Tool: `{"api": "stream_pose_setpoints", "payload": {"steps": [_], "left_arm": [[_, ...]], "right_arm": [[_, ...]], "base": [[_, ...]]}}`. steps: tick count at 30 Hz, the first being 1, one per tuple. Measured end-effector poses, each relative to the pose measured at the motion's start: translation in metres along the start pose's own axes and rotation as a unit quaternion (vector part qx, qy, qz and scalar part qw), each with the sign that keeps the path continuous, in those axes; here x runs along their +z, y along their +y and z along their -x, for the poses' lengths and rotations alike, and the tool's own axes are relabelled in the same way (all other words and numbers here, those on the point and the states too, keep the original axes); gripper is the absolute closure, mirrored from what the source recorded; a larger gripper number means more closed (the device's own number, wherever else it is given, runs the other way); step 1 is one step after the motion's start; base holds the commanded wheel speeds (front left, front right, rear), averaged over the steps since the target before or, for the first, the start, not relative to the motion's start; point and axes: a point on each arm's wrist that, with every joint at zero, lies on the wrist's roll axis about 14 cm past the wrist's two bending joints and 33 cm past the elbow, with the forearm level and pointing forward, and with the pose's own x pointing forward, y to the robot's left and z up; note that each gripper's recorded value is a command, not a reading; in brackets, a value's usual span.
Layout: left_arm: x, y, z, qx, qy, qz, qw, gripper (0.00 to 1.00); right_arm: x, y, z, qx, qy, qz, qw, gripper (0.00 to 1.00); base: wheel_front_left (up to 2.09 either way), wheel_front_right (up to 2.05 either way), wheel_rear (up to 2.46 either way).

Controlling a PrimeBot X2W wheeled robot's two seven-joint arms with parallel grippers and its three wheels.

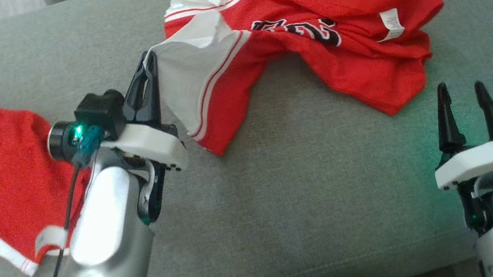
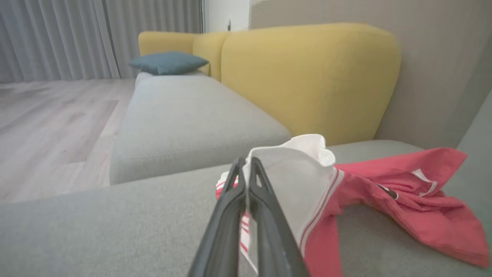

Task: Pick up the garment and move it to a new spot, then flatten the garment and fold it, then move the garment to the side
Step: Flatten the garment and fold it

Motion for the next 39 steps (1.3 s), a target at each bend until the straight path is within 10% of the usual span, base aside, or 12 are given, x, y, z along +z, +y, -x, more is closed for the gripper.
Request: {"api": "stream_pose_setpoints", "payload": {"steps": [11, 36, 37, 39], "left_arm": [[0.060, 0.019, 0.028, 0.047, -0.102, -0.023, 0.993, 1.00], [0.049, 0.034, 0.047, 0.073, -0.082, -0.038, 0.993, 1.00], [0.049, 0.034, 0.048, 0.074, -0.082, -0.039, 0.993, 1.00], [0.049, 0.035, 0.049, 0.075, -0.081, -0.039, 0.993, 1.00]], "right_arm": [[-0.060, 0.021, 0.000, 0.015, 0.114, -0.062, 0.991, 0.00], [-0.090, 0.082, -0.003, 0.100, 0.177, -0.049, 0.978, 0.00], [-0.091, 0.083, -0.002, 0.102, 0.180, -0.050, 0.977, 0.13], [-0.091, 0.085, -0.002, 0.105, 0.181, -0.048, 0.977, 0.78]], "base": [[0.00, 0.00, 0.00], [0.00, 0.00, 0.00], [0.00, 0.00, 0.00], [0.00, 0.00, 0.00]]}}
